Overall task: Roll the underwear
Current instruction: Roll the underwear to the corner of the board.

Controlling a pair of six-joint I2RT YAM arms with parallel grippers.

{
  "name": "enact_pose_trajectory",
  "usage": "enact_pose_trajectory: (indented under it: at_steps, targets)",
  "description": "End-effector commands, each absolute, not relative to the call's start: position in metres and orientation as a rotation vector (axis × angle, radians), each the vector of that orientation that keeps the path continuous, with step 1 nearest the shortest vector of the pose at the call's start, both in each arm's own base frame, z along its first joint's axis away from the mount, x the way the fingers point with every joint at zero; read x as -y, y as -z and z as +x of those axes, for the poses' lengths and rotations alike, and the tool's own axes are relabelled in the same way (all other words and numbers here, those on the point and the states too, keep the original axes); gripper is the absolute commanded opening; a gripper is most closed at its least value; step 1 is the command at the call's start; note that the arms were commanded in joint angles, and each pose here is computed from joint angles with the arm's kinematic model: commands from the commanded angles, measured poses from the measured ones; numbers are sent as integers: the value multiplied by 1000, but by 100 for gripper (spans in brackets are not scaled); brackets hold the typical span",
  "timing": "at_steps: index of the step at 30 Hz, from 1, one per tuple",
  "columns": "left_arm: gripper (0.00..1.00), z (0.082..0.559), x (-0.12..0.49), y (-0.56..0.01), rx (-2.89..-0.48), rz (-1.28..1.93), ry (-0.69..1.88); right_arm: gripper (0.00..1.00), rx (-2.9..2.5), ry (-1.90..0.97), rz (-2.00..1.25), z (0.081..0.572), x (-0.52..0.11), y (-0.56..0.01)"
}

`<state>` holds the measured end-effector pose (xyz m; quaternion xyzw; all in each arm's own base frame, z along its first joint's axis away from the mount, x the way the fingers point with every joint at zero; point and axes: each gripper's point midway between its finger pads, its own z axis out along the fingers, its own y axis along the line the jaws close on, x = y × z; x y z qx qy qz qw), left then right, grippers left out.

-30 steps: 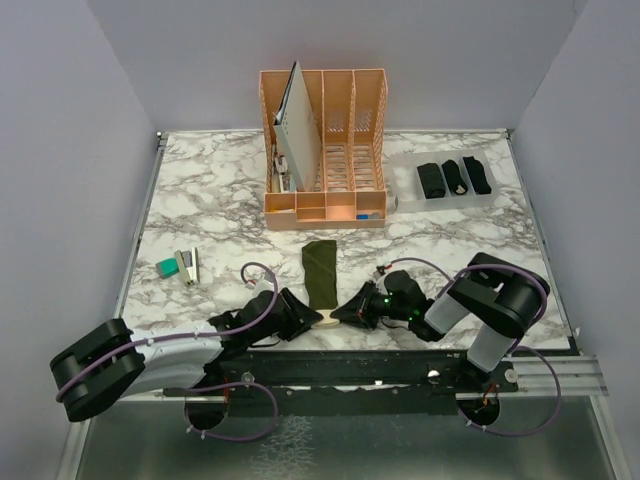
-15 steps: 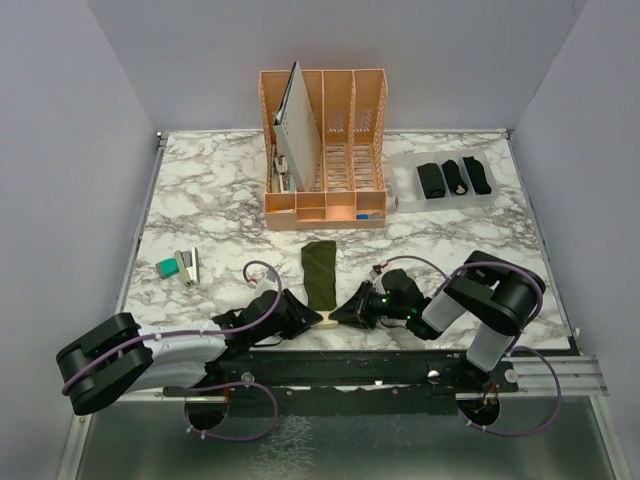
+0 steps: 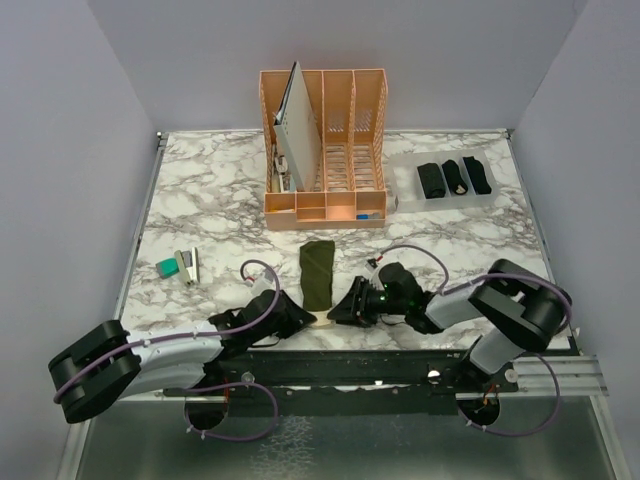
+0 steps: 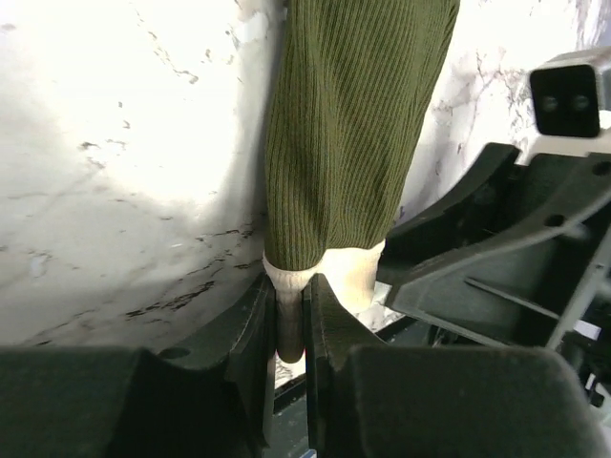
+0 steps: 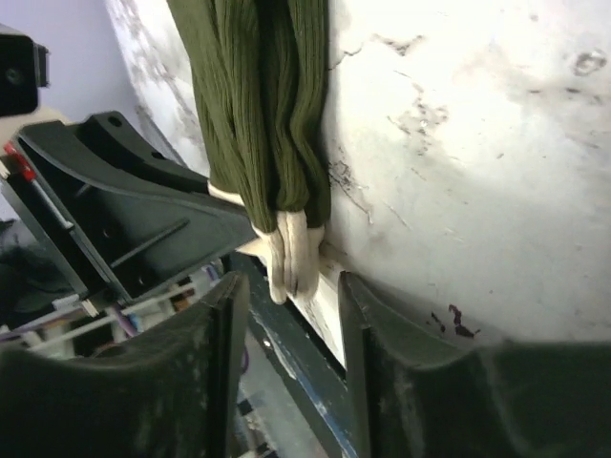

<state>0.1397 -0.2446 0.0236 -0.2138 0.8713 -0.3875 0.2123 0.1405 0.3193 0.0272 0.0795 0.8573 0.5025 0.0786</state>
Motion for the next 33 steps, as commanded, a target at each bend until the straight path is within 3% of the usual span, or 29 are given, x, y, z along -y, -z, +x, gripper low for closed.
enact_pose_trajectory:
  at_steps: [1,9,18,26,33]
  targets:
    - [8,140,207,0,-2482,-572,801,50,-2630,-1215,-6,143,-301,-11]
    - [5,142,203,-8,-2589,-415,779,57,-2436,-970,-352,171,-286,-30]
    - [4,127,218,-24,-2683,-199,971,57,-1527,-727,-1033,168,-306,-110]
    - [3,121,219,-24,-2791,-58,1019,53,-1209,-394,-1604,140,-331,-69]
    - [0,134,212,-21,-2818,-171,1142,52,-1010,-276,-1715,120,-336,-66]
